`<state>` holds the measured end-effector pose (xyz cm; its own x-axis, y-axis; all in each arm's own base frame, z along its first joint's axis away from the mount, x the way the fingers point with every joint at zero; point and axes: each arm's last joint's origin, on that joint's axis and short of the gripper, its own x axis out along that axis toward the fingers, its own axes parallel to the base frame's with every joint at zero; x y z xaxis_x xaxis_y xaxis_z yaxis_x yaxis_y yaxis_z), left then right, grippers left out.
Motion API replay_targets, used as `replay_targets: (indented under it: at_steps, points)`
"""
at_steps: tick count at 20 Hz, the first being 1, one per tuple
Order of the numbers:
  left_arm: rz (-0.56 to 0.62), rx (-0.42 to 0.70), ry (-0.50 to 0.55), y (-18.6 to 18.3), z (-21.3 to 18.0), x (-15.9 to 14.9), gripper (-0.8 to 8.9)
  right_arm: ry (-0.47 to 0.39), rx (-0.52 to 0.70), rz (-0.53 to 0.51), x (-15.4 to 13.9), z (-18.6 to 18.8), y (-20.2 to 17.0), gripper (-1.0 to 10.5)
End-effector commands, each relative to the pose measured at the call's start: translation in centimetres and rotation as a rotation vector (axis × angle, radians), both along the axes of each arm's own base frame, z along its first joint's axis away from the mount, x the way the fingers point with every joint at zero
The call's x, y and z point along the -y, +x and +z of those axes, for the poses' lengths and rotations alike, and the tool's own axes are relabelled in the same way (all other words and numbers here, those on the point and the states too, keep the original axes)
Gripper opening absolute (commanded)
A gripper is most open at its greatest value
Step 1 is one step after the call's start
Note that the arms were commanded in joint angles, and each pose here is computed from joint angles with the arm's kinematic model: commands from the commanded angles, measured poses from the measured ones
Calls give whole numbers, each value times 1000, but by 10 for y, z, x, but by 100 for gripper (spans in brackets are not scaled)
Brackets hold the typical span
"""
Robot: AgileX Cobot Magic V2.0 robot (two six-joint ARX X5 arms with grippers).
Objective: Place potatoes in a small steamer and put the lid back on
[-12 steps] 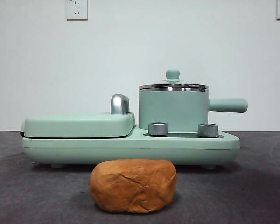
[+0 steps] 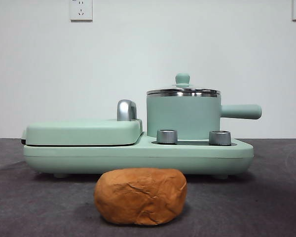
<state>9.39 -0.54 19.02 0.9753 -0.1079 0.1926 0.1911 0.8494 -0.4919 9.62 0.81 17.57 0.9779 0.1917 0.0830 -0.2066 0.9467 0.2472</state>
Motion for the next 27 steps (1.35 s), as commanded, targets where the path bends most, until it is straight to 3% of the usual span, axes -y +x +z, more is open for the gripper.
replay_targets:
  at_steps: [1,4,9,14,18,27]
  points:
    - [-3,132,-20,-2,9,0,7,68,126,19,0,14,-2,15]
    - [-11,157,-45,-6,22,0,9,127,171,18,0,34,-8,14]
    - [0,-22,37,-12,51,0,9,116,3,20,0,67,-16,14]
    - [-39,-154,245,-14,88,1,9,-20,-137,100,-2,96,-17,14]
    - [-140,-248,379,-8,113,4,9,-128,-218,191,-5,113,-9,15]
    - [-375,-390,564,25,142,11,9,-383,-327,378,-10,131,19,15]
